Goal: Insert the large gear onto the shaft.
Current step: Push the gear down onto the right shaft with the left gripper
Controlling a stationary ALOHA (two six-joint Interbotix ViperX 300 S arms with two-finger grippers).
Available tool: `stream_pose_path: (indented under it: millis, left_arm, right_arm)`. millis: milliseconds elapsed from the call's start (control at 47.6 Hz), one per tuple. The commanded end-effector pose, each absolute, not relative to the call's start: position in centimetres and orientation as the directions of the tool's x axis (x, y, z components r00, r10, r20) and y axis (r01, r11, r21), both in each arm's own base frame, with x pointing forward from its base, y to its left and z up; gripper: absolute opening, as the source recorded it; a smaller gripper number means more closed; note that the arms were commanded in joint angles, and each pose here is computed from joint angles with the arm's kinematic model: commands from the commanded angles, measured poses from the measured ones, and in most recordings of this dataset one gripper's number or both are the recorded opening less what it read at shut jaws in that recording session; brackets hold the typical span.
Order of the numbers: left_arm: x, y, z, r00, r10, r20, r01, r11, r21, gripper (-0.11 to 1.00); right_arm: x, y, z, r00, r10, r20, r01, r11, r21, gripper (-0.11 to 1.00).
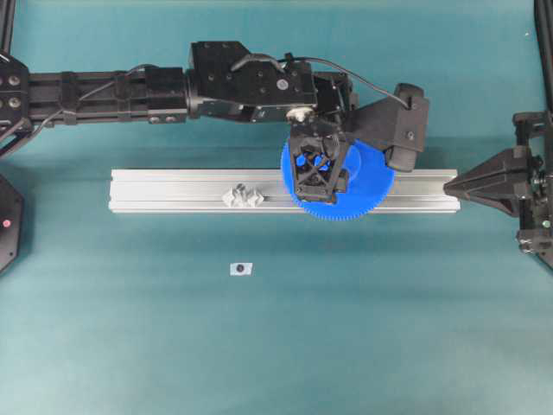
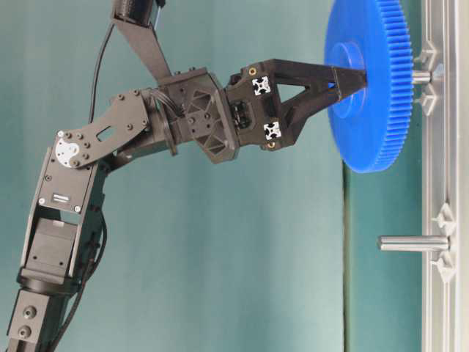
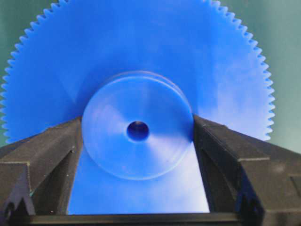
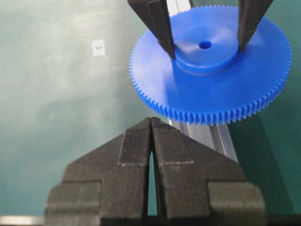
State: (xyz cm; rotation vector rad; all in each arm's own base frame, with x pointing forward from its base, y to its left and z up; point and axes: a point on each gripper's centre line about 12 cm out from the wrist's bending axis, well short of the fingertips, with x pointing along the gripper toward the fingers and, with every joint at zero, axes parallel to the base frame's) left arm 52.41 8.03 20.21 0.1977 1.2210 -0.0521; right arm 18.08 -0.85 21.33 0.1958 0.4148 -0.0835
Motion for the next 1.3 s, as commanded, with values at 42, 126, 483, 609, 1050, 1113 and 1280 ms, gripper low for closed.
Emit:
stream_pose_path:
  millis: [42, 126, 483, 609, 1050, 1113, 1280]
  left_arm:
    - [52.3, 9.1, 21.0, 0.355, 0.083, -0.931, 0.129, 0.982, 0.137, 0.76]
    - [52.4, 9.1, 21.4, 0.364, 0.084, -0.928, 0.129, 0.982, 0.14, 0.76]
    - [52.8, 9.0, 21.7, 0.367, 0.081, -0.927, 0.134, 0.981, 0.139, 0.76]
    - [52.7, 8.8, 21.6, 0.359, 0.081, -0.93, 0.138, 0.981, 0.139, 0.76]
    - [53.2, 7.6, 22.3, 0.381, 0.073, -0.922, 0.159, 0.977, 0.143, 0.9]
    - [53.4, 7.6, 22.6, 0.389, 0.076, -0.918, 0.156, 0.977, 0.147, 0.9]
    - [53.7, 7.5, 23.7, 0.406, 0.078, -0.911, 0.158, 0.976, 0.153, 0.9]
  right_arm:
    - [18.3, -0.9, 21.7, 0.916, -0.043, -0.398, 0.123, 0.976, 0.179, 0.05]
    - [18.3, -0.9, 21.7, 0.916, -0.041, -0.398, 0.122, 0.976, 0.179, 0.05]
    - [18.3, -0.9, 21.7, 0.916, -0.043, -0.398, 0.123, 0.976, 0.179, 0.05]
    - [18.3, -0.9, 21.7, 0.916, -0.041, -0.398, 0.122, 0.976, 0.179, 0.05]
    - [18.2, -0.9, 21.6, 0.916, -0.043, -0.4, 0.124, 0.976, 0.179, 0.05]
    - [18.3, -0.9, 21.7, 0.916, -0.041, -0.398, 0.122, 0.976, 0.179, 0.05]
    - [18.3, -0.9, 21.7, 0.916, -0.041, -0.398, 0.122, 0.976, 0.181, 0.05]
